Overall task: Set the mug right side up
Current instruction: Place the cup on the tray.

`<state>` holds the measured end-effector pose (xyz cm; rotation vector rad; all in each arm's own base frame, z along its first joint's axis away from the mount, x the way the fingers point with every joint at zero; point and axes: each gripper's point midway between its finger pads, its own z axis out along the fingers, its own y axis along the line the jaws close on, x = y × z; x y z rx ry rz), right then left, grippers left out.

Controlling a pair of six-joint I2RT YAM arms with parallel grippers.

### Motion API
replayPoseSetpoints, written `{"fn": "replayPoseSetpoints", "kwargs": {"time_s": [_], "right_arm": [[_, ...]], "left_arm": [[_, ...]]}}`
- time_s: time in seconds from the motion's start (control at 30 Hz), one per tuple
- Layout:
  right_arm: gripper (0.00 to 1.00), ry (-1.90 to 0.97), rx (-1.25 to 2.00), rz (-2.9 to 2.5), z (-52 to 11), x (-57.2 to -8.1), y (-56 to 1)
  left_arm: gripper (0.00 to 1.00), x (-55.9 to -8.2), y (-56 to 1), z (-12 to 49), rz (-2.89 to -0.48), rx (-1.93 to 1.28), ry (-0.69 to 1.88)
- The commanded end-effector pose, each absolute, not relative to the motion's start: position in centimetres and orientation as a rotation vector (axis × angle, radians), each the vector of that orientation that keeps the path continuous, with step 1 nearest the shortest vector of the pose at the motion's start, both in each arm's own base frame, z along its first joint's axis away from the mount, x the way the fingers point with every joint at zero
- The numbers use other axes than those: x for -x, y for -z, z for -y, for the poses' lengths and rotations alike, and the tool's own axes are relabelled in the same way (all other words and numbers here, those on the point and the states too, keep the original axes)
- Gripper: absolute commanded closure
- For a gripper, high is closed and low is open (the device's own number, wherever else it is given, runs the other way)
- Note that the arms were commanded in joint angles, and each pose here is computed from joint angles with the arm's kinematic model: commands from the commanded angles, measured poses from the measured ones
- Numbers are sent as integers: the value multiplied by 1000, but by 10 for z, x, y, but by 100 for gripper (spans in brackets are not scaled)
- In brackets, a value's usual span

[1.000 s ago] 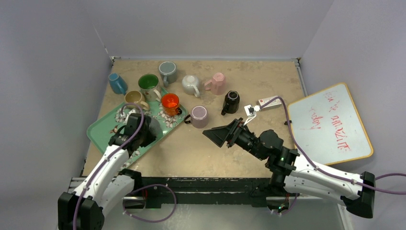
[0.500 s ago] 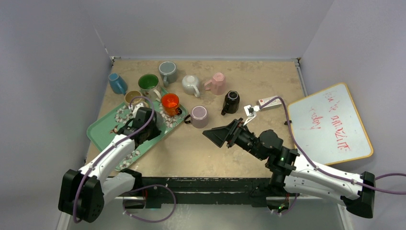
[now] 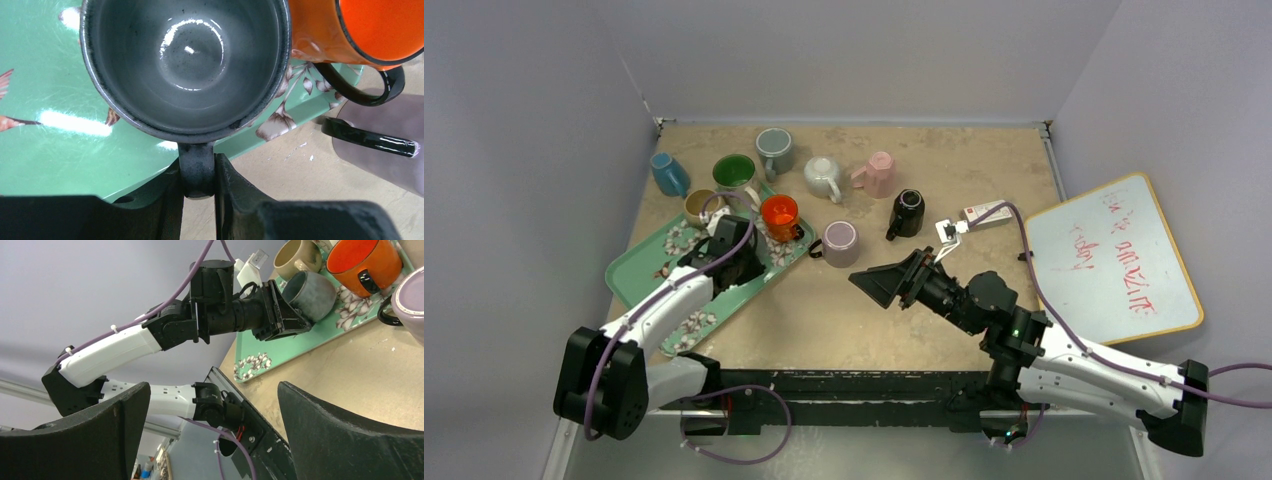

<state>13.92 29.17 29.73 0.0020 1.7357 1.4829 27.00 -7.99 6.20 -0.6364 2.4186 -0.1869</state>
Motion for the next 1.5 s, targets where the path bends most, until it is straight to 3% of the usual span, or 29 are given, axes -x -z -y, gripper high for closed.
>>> {"fn": "replayPoseSetpoints", "kwargs": {"time_s": [0.0, 0.33, 1.1, 1.37, 1.47], "right_arm": [[1, -1476, -9, -1701, -288, -141, -307], [1, -1477, -17, -1708, -288, -141, -302], [1, -1368, -26, -1781, -281, -148, -287], [1, -1133, -86, -1972, -265, -158, -236], [1, -1004, -90, -2030, -257, -166, -222]], "left_arm": [[76, -300, -87, 85, -2303, 595, 225], [66, -311, -84, 88, -2291, 606, 225], [62, -318, -109, 97, -2269, 582, 293], [40, -295, -168, 102, -2191, 483, 417], [17, -284, -192, 111, -2154, 406, 507]]}}
